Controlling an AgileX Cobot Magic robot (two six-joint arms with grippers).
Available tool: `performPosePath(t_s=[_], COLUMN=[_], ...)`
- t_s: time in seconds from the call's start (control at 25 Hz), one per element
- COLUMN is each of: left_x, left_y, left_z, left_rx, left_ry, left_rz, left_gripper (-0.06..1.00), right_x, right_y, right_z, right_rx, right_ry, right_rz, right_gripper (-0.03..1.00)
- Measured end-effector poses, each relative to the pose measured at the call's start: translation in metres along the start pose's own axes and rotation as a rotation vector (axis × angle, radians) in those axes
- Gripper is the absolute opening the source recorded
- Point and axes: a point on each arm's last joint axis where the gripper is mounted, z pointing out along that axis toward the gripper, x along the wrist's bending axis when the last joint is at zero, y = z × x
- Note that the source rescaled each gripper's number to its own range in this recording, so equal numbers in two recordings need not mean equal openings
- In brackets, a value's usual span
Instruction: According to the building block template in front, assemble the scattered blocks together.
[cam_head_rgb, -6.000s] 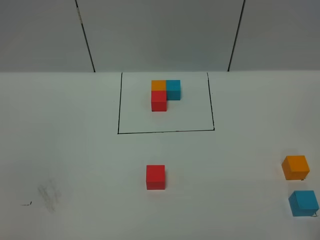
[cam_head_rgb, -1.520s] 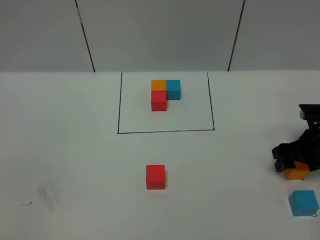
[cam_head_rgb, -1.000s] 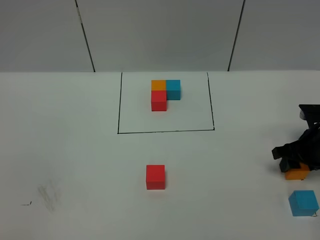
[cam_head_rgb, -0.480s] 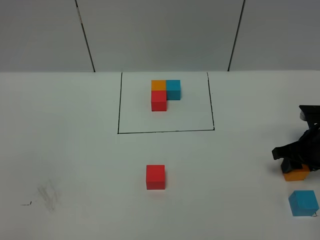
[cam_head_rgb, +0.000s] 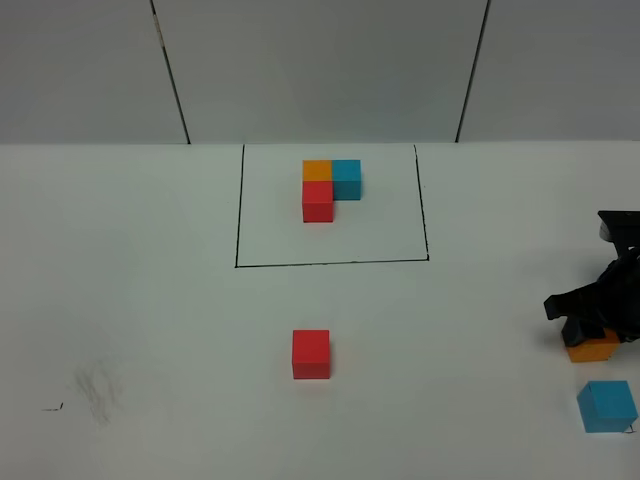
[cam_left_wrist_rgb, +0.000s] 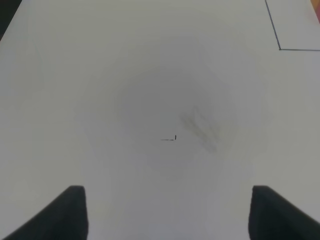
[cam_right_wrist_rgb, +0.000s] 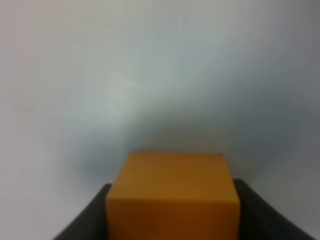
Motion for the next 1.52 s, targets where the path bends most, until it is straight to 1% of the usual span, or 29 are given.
performPosePath(t_s=[0.32,0.64,0.96,1.24,1.36,1.52], left_x=[0.000,0.000,0.000,0.000,0.000,0.000], left_y=[0.000,0.000,0.000,0.000,0.000,0.000], left_z=[0.000,0.000,0.000,0.000,0.000,0.000], left_rx=[0.000,0.000,0.000,0.000,0.000,0.000], left_ry=[0.000,0.000,0.000,0.000,0.000,0.000], left_rz=[0.000,0.000,0.000,-0.001,-0.001,-0.001], left_gripper=[0.61,0.61,0.61,0.61,0.61,0.61], right_x=[0.002,0.003,0.004,0.004,0.006,0.008], right_y=[0.001,0.000,-0.004,-0.004,-0.005,-0.004], right_z=[0.000,0.000,0.000,-0.001,-0.006,-0.022], right_rx=[-0.006,-0.004,0.042,0.051,0.058,0.017], right_ry=[0.027,0.029,0.043,0.047,0.052,0.051], right_rz=[0.044,0.046,0.042,0.040,0.037,0.027], right_gripper=[0.02,0.02,0.02,0.01,0.01,0.01])
